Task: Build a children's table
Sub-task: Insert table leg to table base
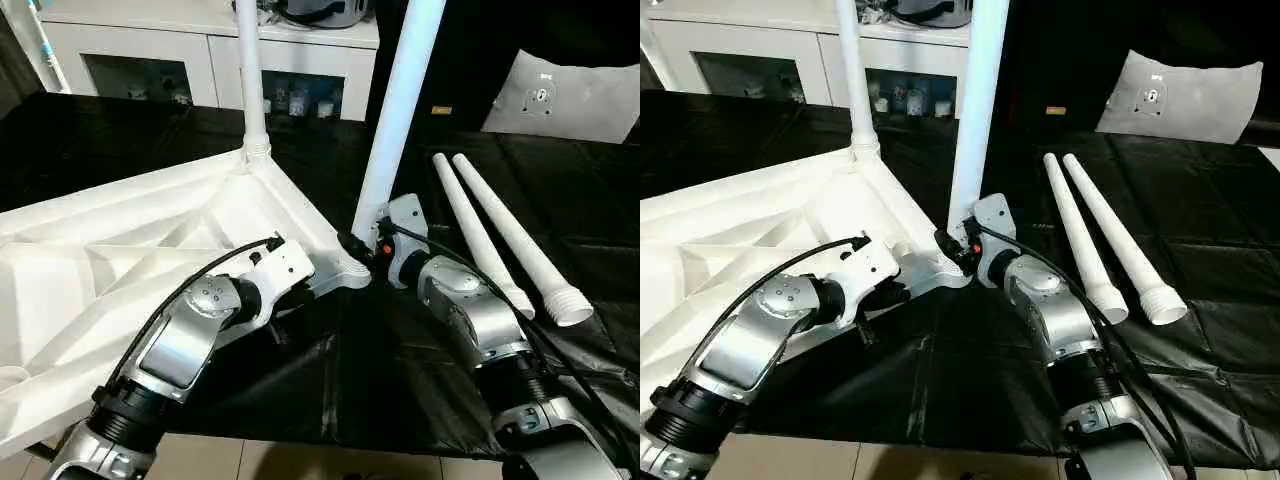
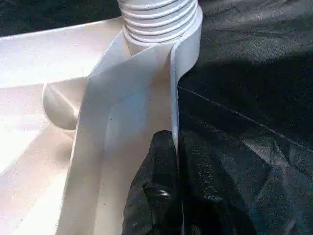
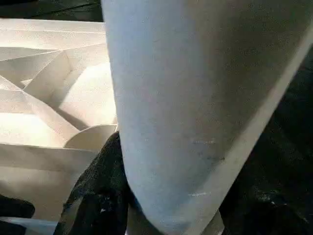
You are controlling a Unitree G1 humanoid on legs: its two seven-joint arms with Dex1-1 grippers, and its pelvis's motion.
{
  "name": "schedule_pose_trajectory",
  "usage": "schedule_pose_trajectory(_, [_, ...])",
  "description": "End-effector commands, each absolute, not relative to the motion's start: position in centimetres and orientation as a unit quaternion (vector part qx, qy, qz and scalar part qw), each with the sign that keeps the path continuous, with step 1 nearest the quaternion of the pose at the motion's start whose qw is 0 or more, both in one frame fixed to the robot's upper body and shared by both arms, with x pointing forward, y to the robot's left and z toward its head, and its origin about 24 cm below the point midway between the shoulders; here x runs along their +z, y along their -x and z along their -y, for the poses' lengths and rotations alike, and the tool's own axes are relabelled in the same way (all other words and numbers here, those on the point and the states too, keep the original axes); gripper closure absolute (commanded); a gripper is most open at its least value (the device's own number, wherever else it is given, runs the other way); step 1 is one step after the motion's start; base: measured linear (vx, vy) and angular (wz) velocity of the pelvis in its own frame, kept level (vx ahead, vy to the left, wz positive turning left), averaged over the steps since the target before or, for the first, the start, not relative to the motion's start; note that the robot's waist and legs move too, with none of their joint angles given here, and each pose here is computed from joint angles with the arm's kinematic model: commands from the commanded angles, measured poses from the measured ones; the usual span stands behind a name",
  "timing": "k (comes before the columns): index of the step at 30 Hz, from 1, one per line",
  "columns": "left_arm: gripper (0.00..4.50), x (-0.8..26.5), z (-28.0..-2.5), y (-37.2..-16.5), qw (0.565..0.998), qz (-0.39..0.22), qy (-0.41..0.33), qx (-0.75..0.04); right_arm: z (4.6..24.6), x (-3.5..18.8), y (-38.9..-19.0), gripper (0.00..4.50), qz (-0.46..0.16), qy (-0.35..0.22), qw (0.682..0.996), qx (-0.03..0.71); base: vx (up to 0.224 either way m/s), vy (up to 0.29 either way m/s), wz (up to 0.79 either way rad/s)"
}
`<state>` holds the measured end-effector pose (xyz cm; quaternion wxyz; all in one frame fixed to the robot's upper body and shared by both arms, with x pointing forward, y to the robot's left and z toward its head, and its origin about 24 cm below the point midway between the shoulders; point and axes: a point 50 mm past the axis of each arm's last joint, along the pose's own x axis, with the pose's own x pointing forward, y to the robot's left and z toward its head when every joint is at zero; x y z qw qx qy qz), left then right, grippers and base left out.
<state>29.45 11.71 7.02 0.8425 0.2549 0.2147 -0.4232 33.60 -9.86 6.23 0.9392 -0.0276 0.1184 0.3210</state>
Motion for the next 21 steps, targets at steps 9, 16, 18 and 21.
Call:
schedule_pose_trajectory(9, [4.5,9.0,-13.6,-30.8,0.852,-0.168,-0.284,-0.406,11.7,0.8,-31.7,1.28,-0.241,0.039,0.924,0.293,0.0,0.0,0.0])
schedule_pose_trajectory(16, [4.5,8.5,-14.4,-31.0,0.824,-0.158,-0.292,-0.459,13.1,2.0,-30.8,0.69,-0.187,0.042,0.923,0.333,0.0,0.0,0.0])
schedule_pose_trajectory(18, [4.5,8.4,-14.5,-31.0,0.819,-0.16,-0.295,-0.467,13.3,2.1,-30.6,0.6,-0.18,0.041,0.922,0.34,0.0,0.0,0.0])
schedule_pose_trajectory(21, [4.5,7.9,-14.7,-30.9,0.795,-0.161,-0.302,-0.5,14.0,2.8,-29.9,0.31,-0.152,0.053,0.918,0.362,0.0,0.0,0.0])
